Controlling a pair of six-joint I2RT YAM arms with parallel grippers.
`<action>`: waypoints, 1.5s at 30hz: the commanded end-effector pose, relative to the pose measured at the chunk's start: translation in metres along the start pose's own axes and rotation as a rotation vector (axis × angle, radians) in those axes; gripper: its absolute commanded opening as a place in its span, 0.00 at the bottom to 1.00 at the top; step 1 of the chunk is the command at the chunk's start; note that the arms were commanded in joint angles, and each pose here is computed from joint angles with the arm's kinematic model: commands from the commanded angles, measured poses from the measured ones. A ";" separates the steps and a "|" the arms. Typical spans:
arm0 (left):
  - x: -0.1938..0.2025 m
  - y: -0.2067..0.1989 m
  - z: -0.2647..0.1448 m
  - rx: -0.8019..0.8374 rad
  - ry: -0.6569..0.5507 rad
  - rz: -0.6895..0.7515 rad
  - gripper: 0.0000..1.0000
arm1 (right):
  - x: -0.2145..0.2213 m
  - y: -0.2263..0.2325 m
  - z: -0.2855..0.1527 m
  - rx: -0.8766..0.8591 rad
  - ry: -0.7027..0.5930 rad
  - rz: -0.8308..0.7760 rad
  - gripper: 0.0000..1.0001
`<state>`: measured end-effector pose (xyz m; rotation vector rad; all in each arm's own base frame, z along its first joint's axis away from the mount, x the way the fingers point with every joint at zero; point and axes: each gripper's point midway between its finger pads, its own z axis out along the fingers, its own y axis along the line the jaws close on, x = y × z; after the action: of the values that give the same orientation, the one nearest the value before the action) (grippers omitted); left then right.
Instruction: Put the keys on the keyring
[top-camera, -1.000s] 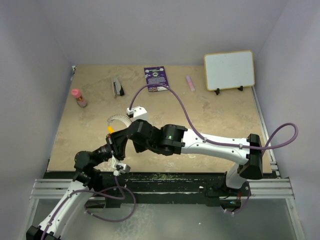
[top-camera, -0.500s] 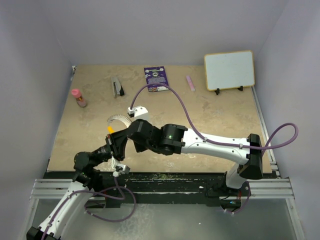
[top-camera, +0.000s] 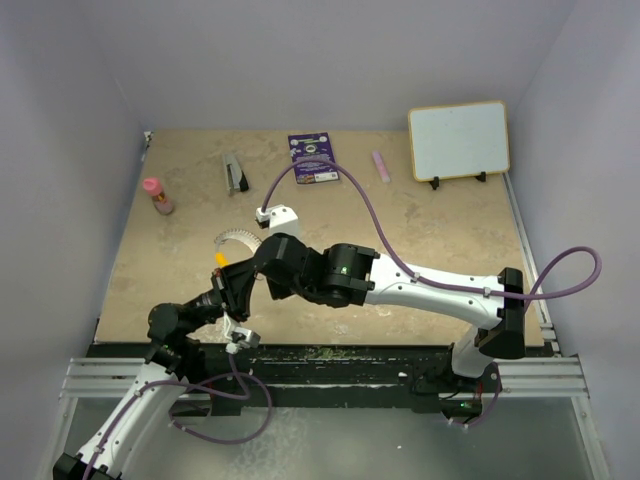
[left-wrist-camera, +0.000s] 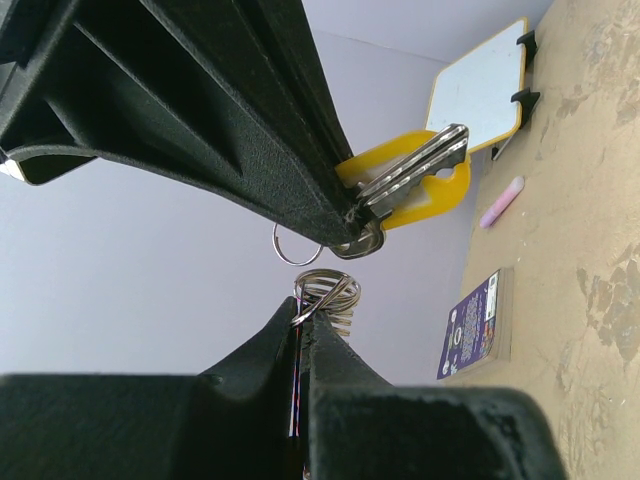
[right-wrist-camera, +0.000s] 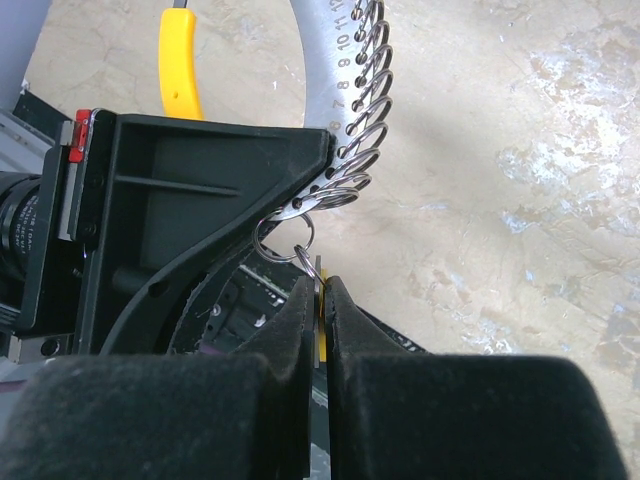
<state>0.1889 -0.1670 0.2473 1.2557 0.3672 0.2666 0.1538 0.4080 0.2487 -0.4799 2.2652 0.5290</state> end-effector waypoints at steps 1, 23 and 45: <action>-0.008 0.015 0.001 -0.029 -0.030 0.067 0.03 | -0.015 0.005 -0.011 -0.024 -0.048 0.016 0.00; -0.010 0.019 0.002 -0.036 -0.037 0.045 0.03 | -0.002 0.010 -0.003 -0.051 -0.016 0.027 0.00; -0.016 0.025 0.003 -0.031 -0.059 0.028 0.03 | -0.001 0.007 -0.002 -0.036 -0.016 0.020 0.00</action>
<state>0.1846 -0.1697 0.2446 1.2689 0.3592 0.2397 0.1509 0.4117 0.2395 -0.4905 2.2769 0.5462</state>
